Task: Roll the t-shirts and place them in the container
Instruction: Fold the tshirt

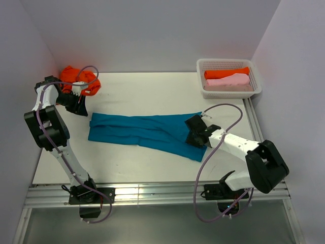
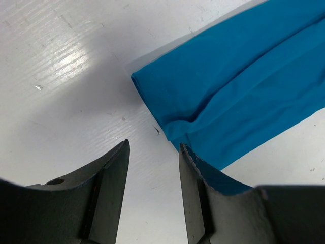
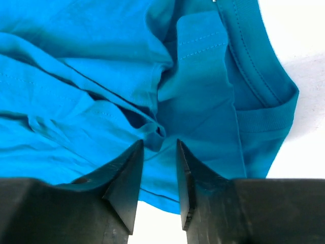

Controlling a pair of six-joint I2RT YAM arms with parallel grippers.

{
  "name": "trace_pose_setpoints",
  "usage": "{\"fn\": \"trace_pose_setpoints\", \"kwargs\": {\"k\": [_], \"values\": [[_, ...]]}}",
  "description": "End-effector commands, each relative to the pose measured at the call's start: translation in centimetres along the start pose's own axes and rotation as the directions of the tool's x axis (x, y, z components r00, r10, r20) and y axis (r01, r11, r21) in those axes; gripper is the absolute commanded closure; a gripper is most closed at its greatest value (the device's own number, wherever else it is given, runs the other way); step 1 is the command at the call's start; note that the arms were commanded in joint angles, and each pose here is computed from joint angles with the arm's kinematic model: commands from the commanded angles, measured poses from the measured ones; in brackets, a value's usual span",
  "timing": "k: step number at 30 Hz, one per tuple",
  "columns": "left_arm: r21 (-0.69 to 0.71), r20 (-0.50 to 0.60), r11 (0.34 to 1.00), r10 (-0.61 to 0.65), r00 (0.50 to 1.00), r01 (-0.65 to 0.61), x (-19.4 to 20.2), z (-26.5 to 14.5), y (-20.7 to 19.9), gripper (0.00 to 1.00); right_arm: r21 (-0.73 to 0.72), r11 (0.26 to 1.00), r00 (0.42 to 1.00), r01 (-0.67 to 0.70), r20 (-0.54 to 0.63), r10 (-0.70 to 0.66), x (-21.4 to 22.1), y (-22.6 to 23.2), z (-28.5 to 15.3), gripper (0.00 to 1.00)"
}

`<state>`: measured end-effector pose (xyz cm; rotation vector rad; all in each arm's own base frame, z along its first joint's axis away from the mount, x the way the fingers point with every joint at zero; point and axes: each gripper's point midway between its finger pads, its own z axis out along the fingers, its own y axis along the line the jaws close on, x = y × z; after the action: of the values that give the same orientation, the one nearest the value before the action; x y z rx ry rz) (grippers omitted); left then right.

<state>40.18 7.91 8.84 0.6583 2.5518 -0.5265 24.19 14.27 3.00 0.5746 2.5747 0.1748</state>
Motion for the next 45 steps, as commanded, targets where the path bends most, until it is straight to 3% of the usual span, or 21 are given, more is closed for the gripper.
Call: {"fn": "trace_pose_setpoints", "kwargs": {"k": [1,10,18,26,31,34,37,40,45], "values": [[0.004,0.026,0.999,0.042,0.999,-0.042,-1.1,-0.6,-0.3,0.51,-0.039,0.999,0.997,-0.020,0.079,0.023,-2.4,1.9,-1.6,0.58],[0.007,0.025,1.000,0.030,0.999,-0.030,-1.1,-0.6,-0.2,0.51,-0.161,0.987,0.987,0.024,0.163,0.002,-7.3,8.0,-4.1,0.55],[0.004,0.024,1.000,0.030,0.999,-0.030,-1.3,-0.5,-0.5,0.51,-0.145,0.981,0.987,0.130,0.112,-0.114,-9.6,14.3,1.0,0.47],[0.001,0.019,1.000,0.030,0.999,-0.030,-1.2,-0.5,-0.5,0.51,-0.108,0.980,0.985,0.169,0.038,-0.166,-9.2,15.4,4.3,0.45],[0.003,0.014,1.000,0.027,1.000,-0.027,-1.0,-0.4,-0.4,0.51,-0.124,0.979,0.987,0.161,0.033,-0.158,-8.6,15.0,3.8,0.56],[0.009,0.015,1.000,0.025,1.000,-0.025,-1.0,-0.3,-0.5,0.51,-0.123,0.979,0.987,0.160,0.030,-0.157,-8.4,14.7,3.5,0.74],[0.010,0.016,1.000,0.026,1.000,-0.026,-1.0,-0.3,-0.5,0.52,-0.136,0.978,0.987,0.159,0.032,-0.156,-8.1,14.6,3.0,0.83],[0.004,0.013,1.000,0.029,1.000,-0.029,-1.0,-0.4,-0.5,0.52,-0.129,0.980,0.988,0.153,0.033,-0.150,-7.9,14.2,2.8,0.91],[0.012,0.012,1.000,0.024,1.000,-0.024,-0.9,-0.3,-0.6,0.52,-0.134,0.980,0.988,0.150,0.048,-0.144,-7.5,13.9,1.6,0.93]]}}
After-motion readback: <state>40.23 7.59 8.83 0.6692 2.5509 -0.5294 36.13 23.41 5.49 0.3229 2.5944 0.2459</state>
